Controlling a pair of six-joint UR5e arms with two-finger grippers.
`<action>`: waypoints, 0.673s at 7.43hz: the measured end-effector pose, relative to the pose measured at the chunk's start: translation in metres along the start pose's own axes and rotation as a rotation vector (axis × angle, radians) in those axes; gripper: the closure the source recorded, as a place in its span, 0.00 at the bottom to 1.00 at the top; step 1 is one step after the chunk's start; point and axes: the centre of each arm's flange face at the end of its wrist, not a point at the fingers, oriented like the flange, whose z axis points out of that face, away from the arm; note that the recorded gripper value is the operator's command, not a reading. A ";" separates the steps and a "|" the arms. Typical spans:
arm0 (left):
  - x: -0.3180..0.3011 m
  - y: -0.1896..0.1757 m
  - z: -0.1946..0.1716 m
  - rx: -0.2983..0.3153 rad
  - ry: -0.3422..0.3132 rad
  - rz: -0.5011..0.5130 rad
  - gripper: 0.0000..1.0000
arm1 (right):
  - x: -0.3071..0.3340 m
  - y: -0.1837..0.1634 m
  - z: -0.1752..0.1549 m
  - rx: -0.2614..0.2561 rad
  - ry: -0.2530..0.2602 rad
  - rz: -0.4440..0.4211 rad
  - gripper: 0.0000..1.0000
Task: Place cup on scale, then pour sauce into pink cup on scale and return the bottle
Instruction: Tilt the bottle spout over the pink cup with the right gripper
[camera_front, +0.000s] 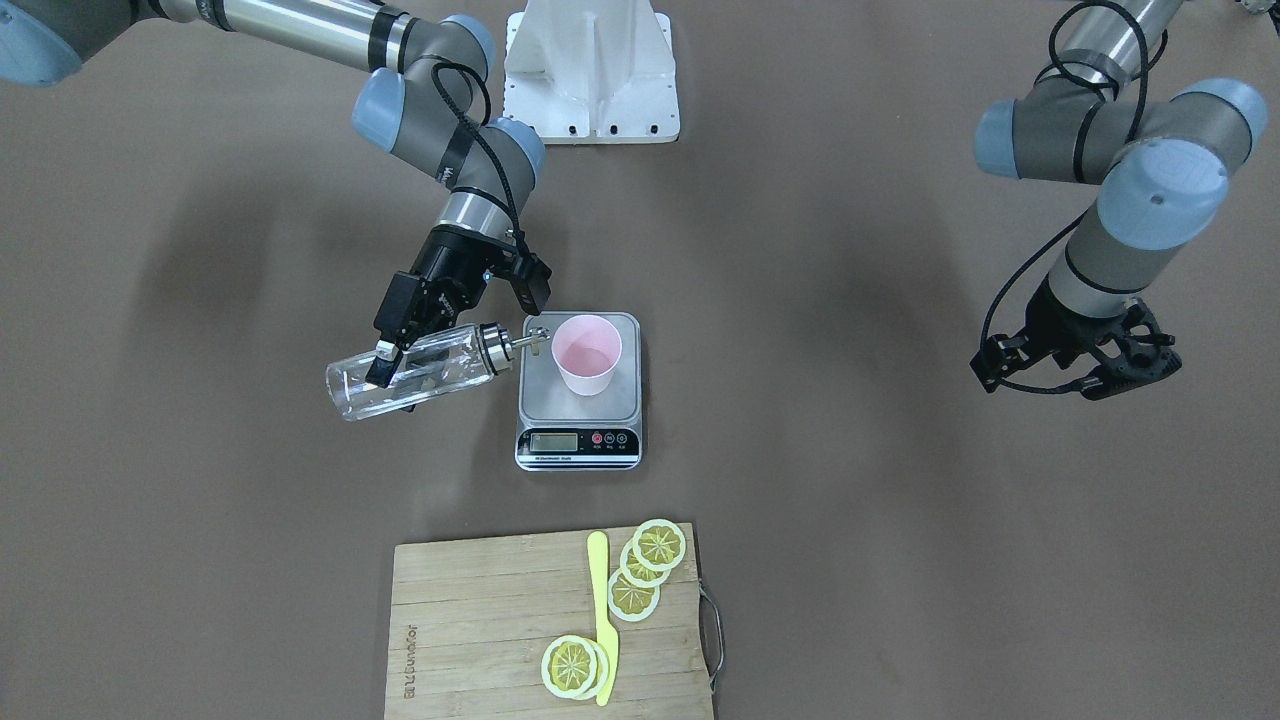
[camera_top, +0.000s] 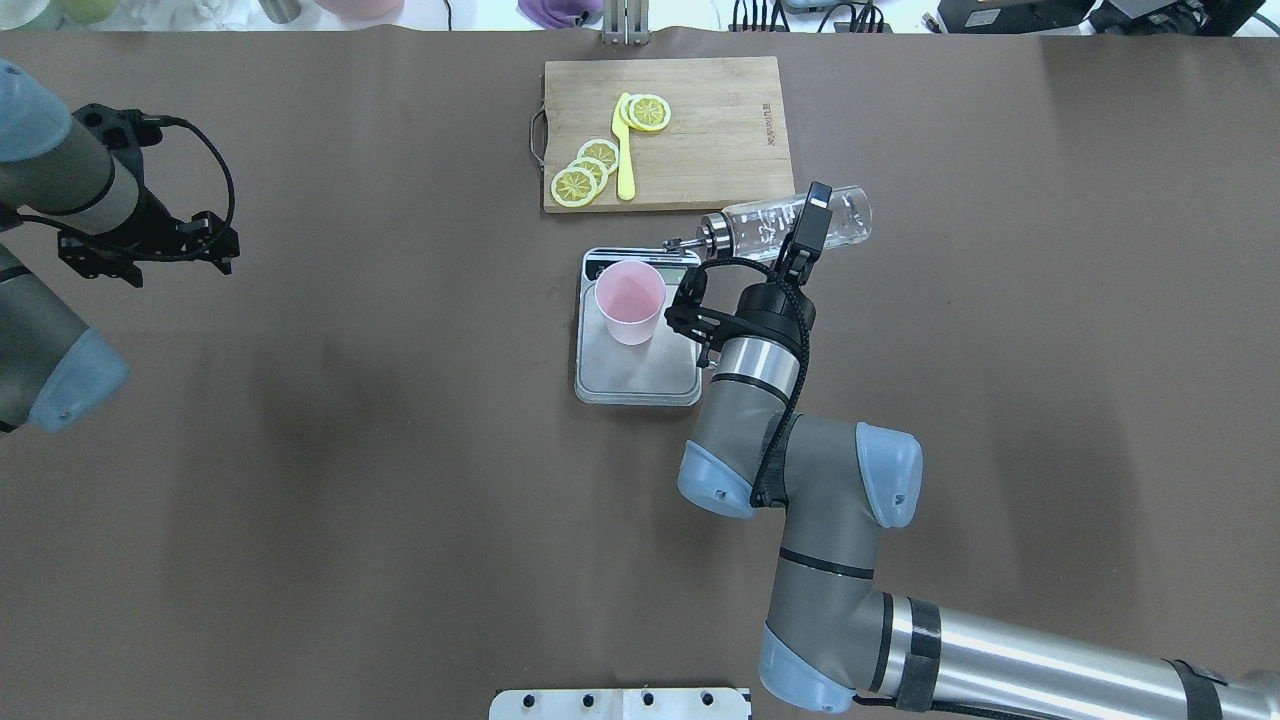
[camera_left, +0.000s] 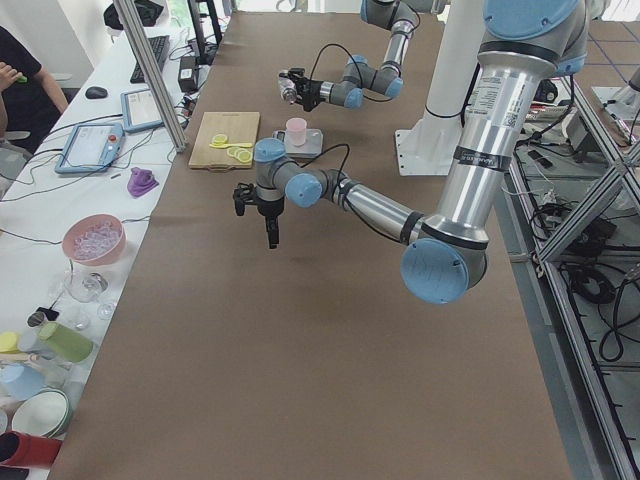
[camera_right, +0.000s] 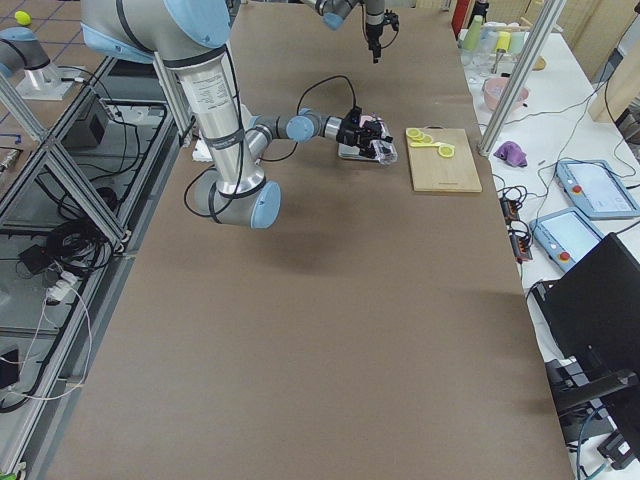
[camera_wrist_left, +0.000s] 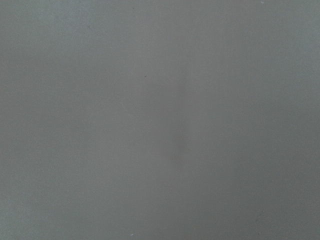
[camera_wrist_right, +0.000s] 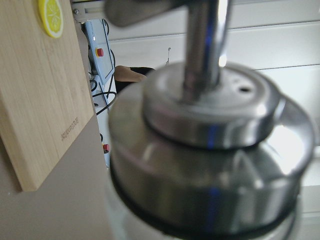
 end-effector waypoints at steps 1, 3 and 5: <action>-0.001 -0.001 0.001 -0.002 -0.002 0.001 0.01 | 0.000 0.000 0.000 0.010 0.020 -0.006 1.00; -0.005 -0.003 0.003 -0.003 -0.008 0.001 0.01 | -0.001 0.002 0.002 0.031 0.059 -0.021 1.00; -0.011 -0.008 0.005 -0.003 -0.015 0.000 0.01 | -0.004 0.003 0.002 0.050 0.092 -0.034 1.00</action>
